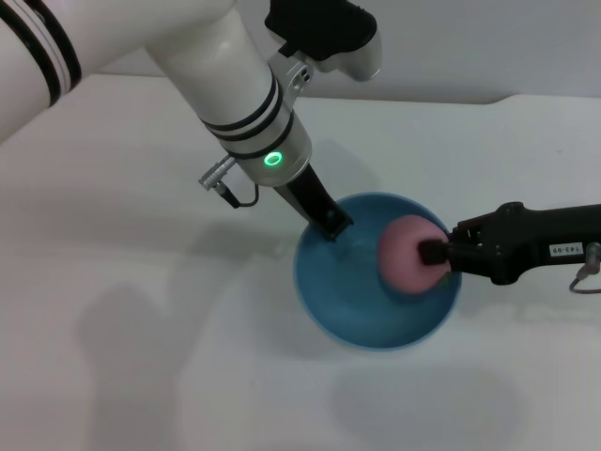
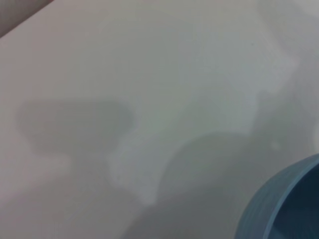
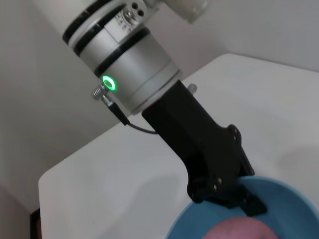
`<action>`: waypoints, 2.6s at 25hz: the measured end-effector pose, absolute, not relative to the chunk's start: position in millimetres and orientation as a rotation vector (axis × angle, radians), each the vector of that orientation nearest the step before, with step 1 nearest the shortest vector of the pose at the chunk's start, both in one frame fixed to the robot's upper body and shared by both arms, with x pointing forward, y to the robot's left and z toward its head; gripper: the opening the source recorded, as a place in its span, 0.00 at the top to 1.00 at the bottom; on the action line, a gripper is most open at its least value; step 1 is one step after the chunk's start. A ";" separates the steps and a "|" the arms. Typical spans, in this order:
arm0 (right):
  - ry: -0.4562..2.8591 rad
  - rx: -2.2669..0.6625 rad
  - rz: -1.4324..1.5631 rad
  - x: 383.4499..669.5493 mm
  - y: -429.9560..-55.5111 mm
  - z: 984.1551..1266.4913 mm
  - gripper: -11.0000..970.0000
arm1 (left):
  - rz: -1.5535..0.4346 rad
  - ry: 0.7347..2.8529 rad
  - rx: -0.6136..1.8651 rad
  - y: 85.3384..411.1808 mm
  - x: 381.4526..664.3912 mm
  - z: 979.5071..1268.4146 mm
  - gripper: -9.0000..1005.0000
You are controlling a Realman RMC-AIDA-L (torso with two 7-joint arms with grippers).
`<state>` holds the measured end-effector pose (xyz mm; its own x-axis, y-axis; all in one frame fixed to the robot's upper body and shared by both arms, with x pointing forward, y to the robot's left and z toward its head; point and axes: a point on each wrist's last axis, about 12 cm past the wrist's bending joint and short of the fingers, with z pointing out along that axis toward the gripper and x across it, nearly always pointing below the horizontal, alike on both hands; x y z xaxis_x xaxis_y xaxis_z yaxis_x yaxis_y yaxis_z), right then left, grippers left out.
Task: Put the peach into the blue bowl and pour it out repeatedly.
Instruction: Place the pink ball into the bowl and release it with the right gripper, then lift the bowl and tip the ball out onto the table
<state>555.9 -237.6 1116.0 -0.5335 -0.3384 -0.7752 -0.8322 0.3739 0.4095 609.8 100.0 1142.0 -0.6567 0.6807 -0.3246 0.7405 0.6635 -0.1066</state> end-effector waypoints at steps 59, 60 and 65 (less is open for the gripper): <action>1.923 0.247 1.117 466.0 -393.5 1072.4 0.47 | 0.021 1.351 1.004 83.6 552.7 1069.1 0.99; 1.923 0.249 1.119 465.7 -393.3 1072.0 0.47 | 0.048 1.326 1.017 83.9 552.9 1070.2 0.99; 1.921 0.255 1.134 465.9 -391.0 1070.2 0.47 | 0.070 1.294 1.068 80.2 552.3 1070.0 0.99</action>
<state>465.9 -391.0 1070.2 -0.6034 0.5527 -0.5748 -0.2364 0.5644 0.7909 552.3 80.2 1070.0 0.3403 0.5840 -0.7369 0.5016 0.5502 0.6676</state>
